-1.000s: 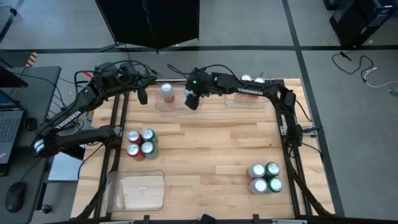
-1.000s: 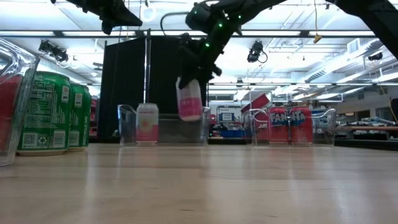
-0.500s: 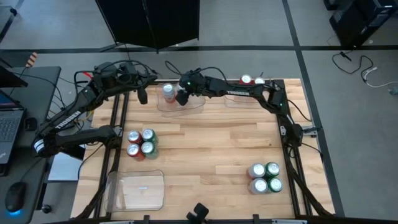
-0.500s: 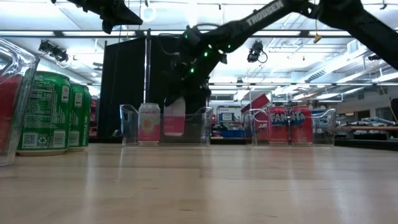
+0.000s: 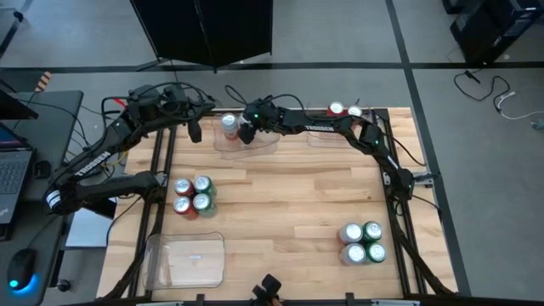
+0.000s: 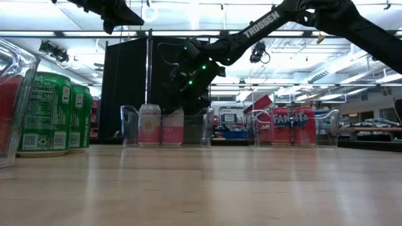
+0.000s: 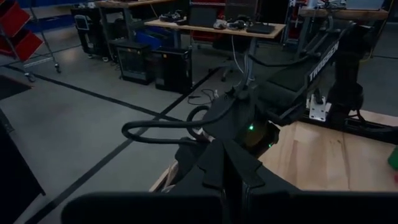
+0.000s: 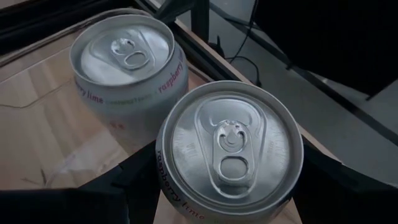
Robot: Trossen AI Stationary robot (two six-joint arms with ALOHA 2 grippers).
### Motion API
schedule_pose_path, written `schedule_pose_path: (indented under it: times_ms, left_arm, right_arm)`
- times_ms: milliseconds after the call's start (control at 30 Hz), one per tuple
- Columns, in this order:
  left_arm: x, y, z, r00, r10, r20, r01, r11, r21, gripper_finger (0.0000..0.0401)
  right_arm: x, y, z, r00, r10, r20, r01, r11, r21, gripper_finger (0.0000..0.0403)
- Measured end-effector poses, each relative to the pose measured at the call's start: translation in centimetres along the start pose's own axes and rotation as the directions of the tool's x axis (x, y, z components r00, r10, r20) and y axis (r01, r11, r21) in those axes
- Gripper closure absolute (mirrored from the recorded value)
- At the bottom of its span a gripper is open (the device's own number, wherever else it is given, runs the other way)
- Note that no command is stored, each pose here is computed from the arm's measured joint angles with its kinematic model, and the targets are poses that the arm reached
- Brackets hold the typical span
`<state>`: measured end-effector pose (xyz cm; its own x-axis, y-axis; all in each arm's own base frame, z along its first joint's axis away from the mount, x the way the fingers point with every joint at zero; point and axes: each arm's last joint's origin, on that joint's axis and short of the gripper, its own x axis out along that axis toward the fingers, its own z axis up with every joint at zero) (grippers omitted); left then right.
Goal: Sort soda cans
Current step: Put the pink-white soda can into the top left transparent bin, then adjust the top left transparent bin to the top center of the table
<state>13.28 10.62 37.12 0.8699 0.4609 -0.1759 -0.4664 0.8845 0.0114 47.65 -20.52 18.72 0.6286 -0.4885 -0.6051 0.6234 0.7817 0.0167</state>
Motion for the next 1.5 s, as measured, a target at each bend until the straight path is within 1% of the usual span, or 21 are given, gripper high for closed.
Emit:
schedule_pose_path:
  times_ms: [167, 200, 333, 400, 433, 567, 700, 767, 833, 900, 967, 1000, 1033, 1100, 1167, 1233, 1333, 1400, 1500]
  left_arm:
    - [0.3, 0.0, -0.6, 1.000, -0.001, -0.011, 0.001, 1.000, -0.002, 0.0400]
    - [0.4, 0.0, -0.8, 1.000, -0.001, -0.014, 0.001, 1.000, -0.003, 0.0400]
    - [0.7, 0.1, -1.6, 1.000, -0.002, -0.030, 0.002, 1.000, -0.006, 0.0400]
    - [0.7, 0.1, -1.7, 1.000, -0.002, -0.030, 0.002, 1.000, -0.006, 0.0400]
    - [0.7, 0.1, -1.7, 1.000, -0.002, -0.028, 0.002, 1.000, -0.006, 0.0400]
    - [0.6, 0.0, -1.5, 1.000, -0.001, -0.015, 0.001, 1.000, -0.003, 0.0400]
    - [0.5, 0.0, -1.5, 1.000, -0.001, -0.012, 0.001, 1.000, -0.002, 0.0400]
    - [0.5, 0.0, -1.5, 1.000, -0.008, -0.014, 0.008, 1.000, -0.003, 0.0400]
    - [0.7, -0.1, -1.8, 0.998, -0.057, -0.007, 0.057, 0.998, -0.003, 0.0400]
    - [1.3, -0.5, -2.9, 0.990, -0.141, 0.003, 0.141, 0.990, -0.002, 0.0400]
    - [1.9, -0.9, -4.1, 0.979, -0.199, 0.037, 0.199, 0.980, 0.006, 0.0400]
    - [2.1, -1.1, -4.7, 0.974, -0.216, 0.067, 0.216, 0.976, 0.012, 0.0401]
    - [2.2, -1.4, -5.3, 0.968, -0.229, 0.102, 0.228, 0.973, 0.019, 0.0401]
    - [2.6, -1.8, -6.5, 0.956, -0.252, 0.152, 0.249, 0.968, 0.038, 0.0401]
    - [2.9, -2.3, -8.0, 0.948, -0.274, 0.164, 0.271, 0.962, 0.040, 0.0401]
    - [3.0, -2.7, -9.1, 0.938, -0.296, 0.182, 0.293, 0.955, 0.043, 0.0401]
    - [3.1, -3.3, -10.4, 0.931, -0.308, 0.195, 0.305, 0.951, 0.048, 0.0401]
    - [3.2, -3.6, -11.2, 0.938, -0.296, 0.183, 0.293, 0.955, 0.042, 0.0401]
    - [3.3, -4.1, -11.9, 0.944, -0.277, 0.181, 0.271, 0.961, 0.058, 0.0401]
  right_arm:
    - [0.0, 0.0, 0.1, 1.000, 0.003, 0.008, -0.003, 1.000, 0.002, 0.0127]
    - [0.0, 0.0, 0.0, 1.000, 0.003, 0.006, -0.003, 1.000, 0.002, 0.0119]
    - [-0.1, -0.2, 0.1, 1.000, -0.001, -0.001, 0.001, 1.000, 0.005, 0.0035]
    - [-0.5, -0.4, 0.3, 1.000, -0.005, -0.008, 0.005, 1.000, 0.002, 0.0018]
    - [-0.9, -0.5, 0.7, 1.000, -0.006, -0.002, 0.006, 1.000, 0.003, 0.0021]
    - [-3.8, -0.8, 2.8, 1.000, -0.001, 0.031, 0.001, 1.000, -0.010, 0.0065]
    - [-8.0, -1.3, 4.7, 1.000, 0.004, 0.019, -0.003, 1.000, -0.027, 0.0129]
    - [-9.7, -1.6, 5.2, 1.000, 0.001, -0.011, -0.002, 0.999, -0.043, 0.0177]
    - [-10.4, -1.9, 4.9, 0.998, -0.009, -0.068, 0.005, 0.998, -0.065, 0.0237]
    - [-10.3, -2.1, 4.1, 0.990, -0.021, -0.137, 0.009, 0.996, -0.085, 0.0303]
    - [-9.4, -2.2, 3.3, 0.982, -0.016, -0.187, -0.004, 0.994, -0.108, 0.0369]
    - [-8.9, -2.2, 2.9, 0.978, -0.012, -0.209, -0.014, 0.992, -0.122, 0.0385]
    - [-8.3, -2.1, 2.5, 0.974, -0.006, -0.227, -0.024, 0.991, -0.131, 0.0390]
    - [-7.2, -2.0, 1.6, 0.965, 0.016, -0.262, -0.052, 0.990, -0.131, 0.0384]
    - [-6.2, -2.0, 0.8, 0.954, 0.028, -0.299, -0.069, 0.989, -0.129, 0.0384]
    - [-5.6, -2.1, 0.4, 0.947, 0.021, -0.320, -0.065, 0.989, -0.129, 0.0395]
    - [-5.6, -2.6, 0.3, 0.943, 0.006, -0.331, -0.051, 0.991, -0.127, 0.0400]
    - [-5.8, -2.9, 0.3, 0.942, -0.027, -0.335, -0.018, 0.991, -0.130, 0.0399]
    - [-6.1, -3.4, 0.0, 0.921, -0.065, -0.384, 0.010, 0.990, -0.144, 0.0402]
